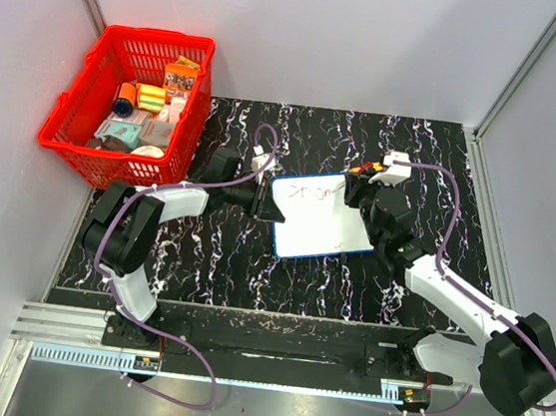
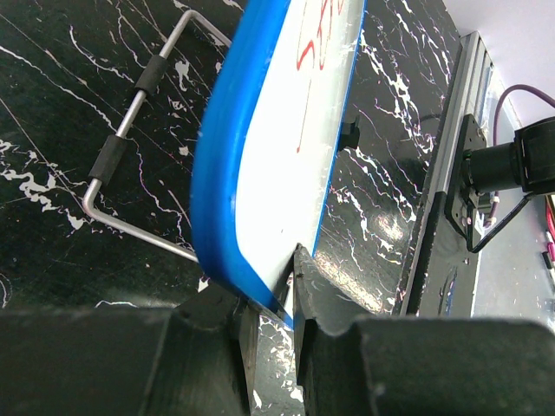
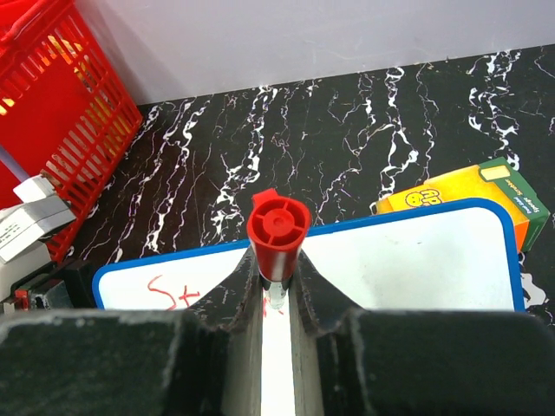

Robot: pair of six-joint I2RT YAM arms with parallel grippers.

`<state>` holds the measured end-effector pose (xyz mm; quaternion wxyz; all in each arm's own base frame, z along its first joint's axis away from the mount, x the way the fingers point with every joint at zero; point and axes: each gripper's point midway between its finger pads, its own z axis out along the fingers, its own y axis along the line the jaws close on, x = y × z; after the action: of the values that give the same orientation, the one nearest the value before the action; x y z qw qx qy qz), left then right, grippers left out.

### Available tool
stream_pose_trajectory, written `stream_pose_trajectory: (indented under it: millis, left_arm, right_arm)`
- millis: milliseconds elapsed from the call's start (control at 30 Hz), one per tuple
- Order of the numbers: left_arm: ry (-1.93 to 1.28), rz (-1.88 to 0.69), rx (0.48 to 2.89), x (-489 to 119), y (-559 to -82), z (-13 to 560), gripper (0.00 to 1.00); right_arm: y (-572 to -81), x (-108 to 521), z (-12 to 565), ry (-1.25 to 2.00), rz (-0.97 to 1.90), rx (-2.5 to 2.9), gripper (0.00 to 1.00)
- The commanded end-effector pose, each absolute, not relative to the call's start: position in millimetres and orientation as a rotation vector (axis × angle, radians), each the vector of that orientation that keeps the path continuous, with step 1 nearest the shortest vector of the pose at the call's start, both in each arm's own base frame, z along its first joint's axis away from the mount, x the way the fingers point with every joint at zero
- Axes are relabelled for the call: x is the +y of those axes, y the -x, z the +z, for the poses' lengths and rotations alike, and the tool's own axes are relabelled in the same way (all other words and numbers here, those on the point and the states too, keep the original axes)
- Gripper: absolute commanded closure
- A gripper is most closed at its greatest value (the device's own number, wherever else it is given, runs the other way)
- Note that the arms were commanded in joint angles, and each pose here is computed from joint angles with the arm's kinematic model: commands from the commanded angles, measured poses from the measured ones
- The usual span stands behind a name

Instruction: Write a sentence on the whiteboard

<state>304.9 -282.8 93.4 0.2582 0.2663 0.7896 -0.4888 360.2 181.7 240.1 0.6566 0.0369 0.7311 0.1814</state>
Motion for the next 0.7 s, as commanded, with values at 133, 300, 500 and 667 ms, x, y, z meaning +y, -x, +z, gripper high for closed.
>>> stream_pose_trajectory:
  millis: [133, 300, 500, 667]
  left_arm:
    - [-0.759, -1.111, 2.207, -269.3, -314.2, 60.8, 1.00]
    - [-0.761, -1.110, 2.206, -269.3, -314.3, 60.7, 1.00]
    - [-0.761, -1.109, 2.204, -270.0, -314.7, 61.3, 1.00]
    - [-0.760, -1.110, 2.207, -269.7, -314.2, 60.2, 1.00]
  right_arm:
    - [-373.5, 169.6, 262.6, -0.156, 0.382, 1.599, 1.00]
    - [-376.7, 168.9, 266.2, -0.166, 0.382, 1.591, 1.00]
    - [-380.0, 166.7, 262.8, -0.186, 0.374, 1.595, 1.00]
    - [-381.2, 164.5, 262.8, -0.200, 0.367, 1.590, 1.00]
